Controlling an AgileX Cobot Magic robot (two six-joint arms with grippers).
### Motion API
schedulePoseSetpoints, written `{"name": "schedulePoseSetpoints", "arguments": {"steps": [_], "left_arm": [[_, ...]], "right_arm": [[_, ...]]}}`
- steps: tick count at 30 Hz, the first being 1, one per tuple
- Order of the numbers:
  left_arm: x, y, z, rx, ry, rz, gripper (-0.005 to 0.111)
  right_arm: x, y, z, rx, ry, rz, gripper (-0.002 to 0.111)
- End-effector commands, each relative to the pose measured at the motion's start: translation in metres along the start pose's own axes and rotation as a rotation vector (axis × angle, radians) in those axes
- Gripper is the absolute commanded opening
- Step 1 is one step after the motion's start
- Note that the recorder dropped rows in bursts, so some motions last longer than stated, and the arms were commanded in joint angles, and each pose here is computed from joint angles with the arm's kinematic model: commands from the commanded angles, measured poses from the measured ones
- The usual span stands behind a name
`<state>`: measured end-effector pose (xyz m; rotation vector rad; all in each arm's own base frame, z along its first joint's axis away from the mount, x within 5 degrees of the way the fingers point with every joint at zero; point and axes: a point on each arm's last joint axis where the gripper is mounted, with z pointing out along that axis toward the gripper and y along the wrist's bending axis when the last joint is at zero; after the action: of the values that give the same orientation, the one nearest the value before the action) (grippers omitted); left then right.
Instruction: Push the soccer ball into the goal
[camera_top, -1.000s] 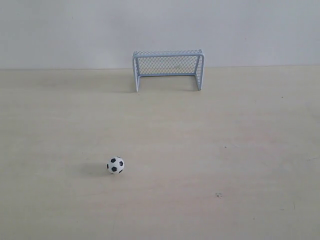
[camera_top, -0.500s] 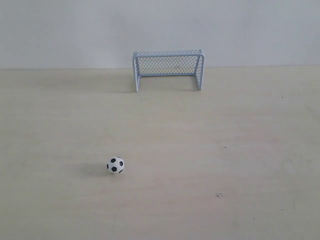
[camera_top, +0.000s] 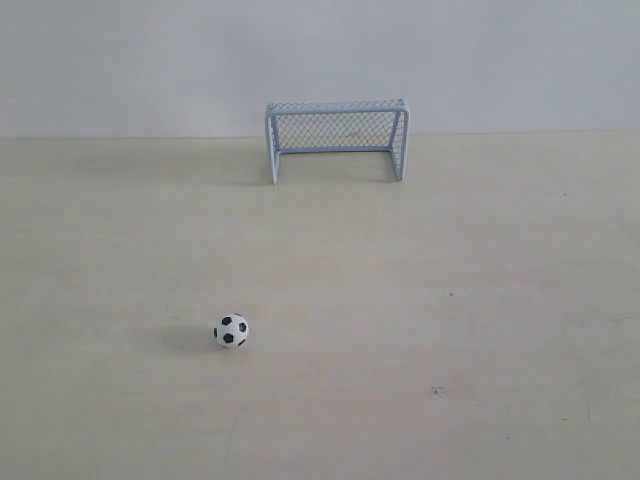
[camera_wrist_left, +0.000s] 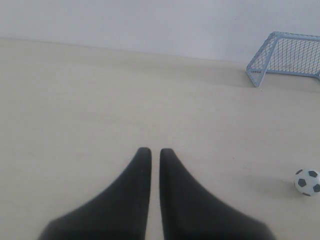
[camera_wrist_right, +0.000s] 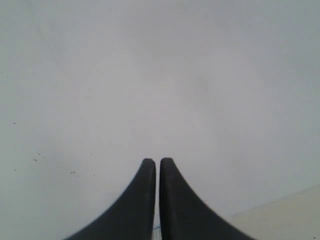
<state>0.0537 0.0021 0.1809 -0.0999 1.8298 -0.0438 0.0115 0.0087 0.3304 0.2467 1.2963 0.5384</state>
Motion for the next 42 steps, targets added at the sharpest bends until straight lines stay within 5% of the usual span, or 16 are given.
{"name": "schedulePoseSetpoints", "arguments": {"steps": [1,6,8,16,28,42], "left_arm": [[-0.002,0.000,-0.001,0.001,-0.010,-0.015,0.006],[-0.002,0.000,-0.001,0.001,-0.010,-0.015,0.006],[-0.002,0.000,-0.001,0.001,-0.010,-0.015,0.006],[-0.002,0.000,-0.001,0.001,-0.010,-0.015,0.006],[-0.002,0.000,-0.001,0.001,-0.010,-0.015,0.006],[-0.002,0.000,-0.001,0.001,-0.010,-0.015,0.006]], "right_arm": [[-0.033,0.023,0.006,-0.062,-0.016,0.063,0.000],[-0.084,0.052,0.020,-0.139,-0.119,0.147,0.000],[-0.093,0.057,0.024,-0.139,-0.136,0.049,0.000],[-0.069,0.060,0.105,-0.181,0.417,-0.351,0.000],[0.049,0.022,0.211,-0.332,1.027,-0.498,0.000],[0.210,0.104,0.220,-0.683,1.464,-0.783,0.000]]}}
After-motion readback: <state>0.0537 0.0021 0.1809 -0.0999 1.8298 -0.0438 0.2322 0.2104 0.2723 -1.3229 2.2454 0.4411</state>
